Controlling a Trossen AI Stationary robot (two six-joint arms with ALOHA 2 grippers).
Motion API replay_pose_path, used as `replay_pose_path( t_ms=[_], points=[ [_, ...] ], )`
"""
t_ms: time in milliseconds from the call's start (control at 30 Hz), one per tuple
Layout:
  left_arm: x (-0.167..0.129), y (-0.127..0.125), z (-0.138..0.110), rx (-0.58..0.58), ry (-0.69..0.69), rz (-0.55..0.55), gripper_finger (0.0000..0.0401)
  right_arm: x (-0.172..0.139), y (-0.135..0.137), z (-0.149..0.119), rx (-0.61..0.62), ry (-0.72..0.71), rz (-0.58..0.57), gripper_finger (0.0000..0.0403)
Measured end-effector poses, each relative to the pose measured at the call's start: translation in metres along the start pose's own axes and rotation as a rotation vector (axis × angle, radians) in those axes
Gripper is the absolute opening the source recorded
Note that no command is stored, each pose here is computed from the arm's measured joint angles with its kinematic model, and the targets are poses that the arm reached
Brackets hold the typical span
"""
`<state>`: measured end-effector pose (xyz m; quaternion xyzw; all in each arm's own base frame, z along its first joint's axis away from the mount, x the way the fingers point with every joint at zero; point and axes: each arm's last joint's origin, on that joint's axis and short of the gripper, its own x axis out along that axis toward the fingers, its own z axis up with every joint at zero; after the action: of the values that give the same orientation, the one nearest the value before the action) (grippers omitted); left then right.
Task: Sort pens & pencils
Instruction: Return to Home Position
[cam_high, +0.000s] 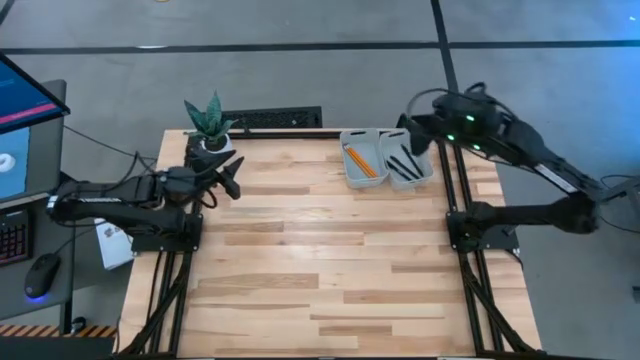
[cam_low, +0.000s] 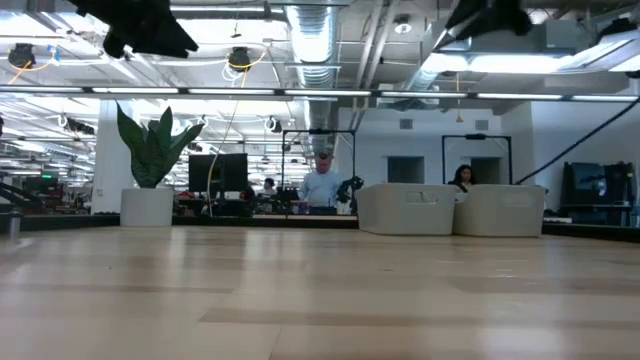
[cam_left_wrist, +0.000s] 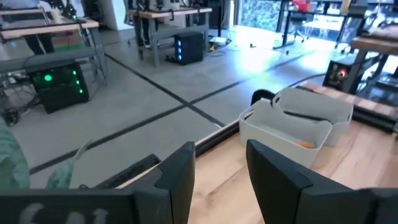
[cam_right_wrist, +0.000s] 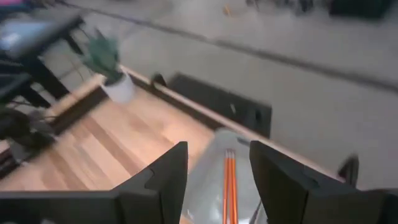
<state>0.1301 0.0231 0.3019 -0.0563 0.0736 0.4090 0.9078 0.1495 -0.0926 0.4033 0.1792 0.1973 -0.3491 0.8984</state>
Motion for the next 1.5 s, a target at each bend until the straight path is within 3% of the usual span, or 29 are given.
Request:
replay_pose_path(
  t_ms=[133,300,433,867,1167,1500],
  points=[
    [-0.008,0.010,-0.003,-0.017,0.024,0.007,0.0137,-0.026,0.006,-0.007,-0.053,-0.114,0.034,0.0194],
    [-0.019,0.022,-0.010,-0.043,0.071,0.014,0.0137,-0.035,0.009,-0.035,-0.102,-0.171,0.091,0.0192],
    [-0.024,0.026,-0.013,-0.075,0.038,-0.019,0.0137,-0.032,0.011,-0.059,-0.108,-0.224,0.177,0.0193],
    [-0.025,0.039,-0.070,-0.204,-0.066,-0.077,0.0137,-0.016,0.007,-0.129,-0.101,-0.396,0.387,0.0194],
    [-0.030,0.049,-0.088,-0.236,-0.124,-0.091,0.0137,-0.017,-0.009,-0.167,-0.101,-0.469,0.456,0.0192],
    [-0.021,0.044,-0.109,-0.228,-0.075,-0.080,0.0137,-0.009,-0.026,-0.204,-0.060,-0.577,0.476,0.0192]
  ],
)
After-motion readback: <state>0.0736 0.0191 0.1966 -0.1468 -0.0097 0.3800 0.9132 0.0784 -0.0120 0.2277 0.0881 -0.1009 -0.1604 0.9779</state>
